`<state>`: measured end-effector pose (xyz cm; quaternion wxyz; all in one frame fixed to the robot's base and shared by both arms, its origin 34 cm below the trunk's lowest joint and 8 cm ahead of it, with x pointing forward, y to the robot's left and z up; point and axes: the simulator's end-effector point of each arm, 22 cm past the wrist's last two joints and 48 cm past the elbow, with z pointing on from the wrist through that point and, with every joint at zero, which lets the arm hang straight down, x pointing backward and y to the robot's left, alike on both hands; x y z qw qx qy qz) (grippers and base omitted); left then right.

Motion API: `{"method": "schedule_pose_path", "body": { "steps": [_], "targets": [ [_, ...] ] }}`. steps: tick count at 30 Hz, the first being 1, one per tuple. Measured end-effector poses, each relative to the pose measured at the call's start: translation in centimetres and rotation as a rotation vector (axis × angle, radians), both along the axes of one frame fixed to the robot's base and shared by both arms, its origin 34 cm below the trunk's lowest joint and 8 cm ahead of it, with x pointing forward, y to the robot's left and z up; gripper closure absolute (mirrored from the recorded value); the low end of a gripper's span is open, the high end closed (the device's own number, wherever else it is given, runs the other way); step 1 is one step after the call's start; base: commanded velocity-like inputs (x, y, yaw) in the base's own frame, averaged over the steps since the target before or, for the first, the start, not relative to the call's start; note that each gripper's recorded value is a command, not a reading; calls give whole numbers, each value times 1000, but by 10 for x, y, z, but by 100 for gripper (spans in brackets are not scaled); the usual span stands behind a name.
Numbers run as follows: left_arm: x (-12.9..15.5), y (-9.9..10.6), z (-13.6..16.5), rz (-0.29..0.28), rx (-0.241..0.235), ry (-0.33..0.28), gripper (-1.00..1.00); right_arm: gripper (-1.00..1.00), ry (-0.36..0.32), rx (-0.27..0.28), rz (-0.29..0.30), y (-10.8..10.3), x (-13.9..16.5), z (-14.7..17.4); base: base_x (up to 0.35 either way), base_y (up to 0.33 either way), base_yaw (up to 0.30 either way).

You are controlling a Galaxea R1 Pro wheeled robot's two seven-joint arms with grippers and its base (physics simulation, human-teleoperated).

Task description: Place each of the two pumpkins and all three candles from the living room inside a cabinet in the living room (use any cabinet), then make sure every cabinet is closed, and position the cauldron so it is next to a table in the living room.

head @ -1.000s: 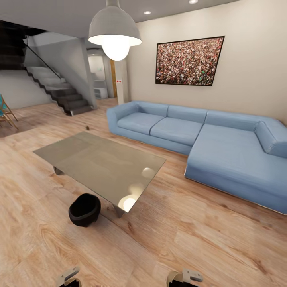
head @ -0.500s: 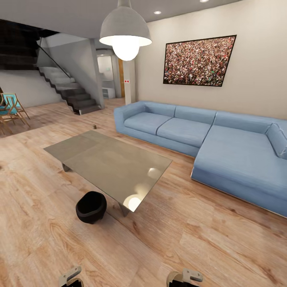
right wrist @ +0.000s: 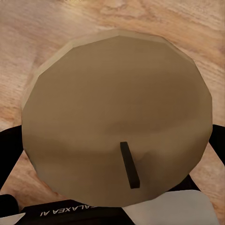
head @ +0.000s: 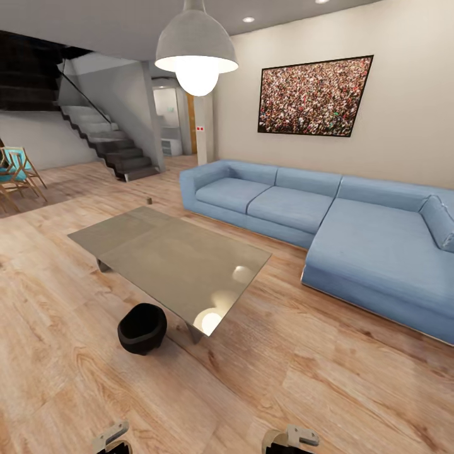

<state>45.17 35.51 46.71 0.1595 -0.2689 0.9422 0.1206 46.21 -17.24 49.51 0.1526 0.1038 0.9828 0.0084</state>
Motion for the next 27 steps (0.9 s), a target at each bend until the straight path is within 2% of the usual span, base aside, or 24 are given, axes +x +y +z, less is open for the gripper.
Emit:
{"method": "schedule_pose_path", "body": {
  "steps": [19,27],
  "targets": [
    [0,0,0,0,1,-1,100,100,-2,-2,20,5,-1,0,62,29,3],
    [0,0,0,0,1,-1,100,100,-3,-2,21,5,-1,0,1,-95,243]
  ]
}}
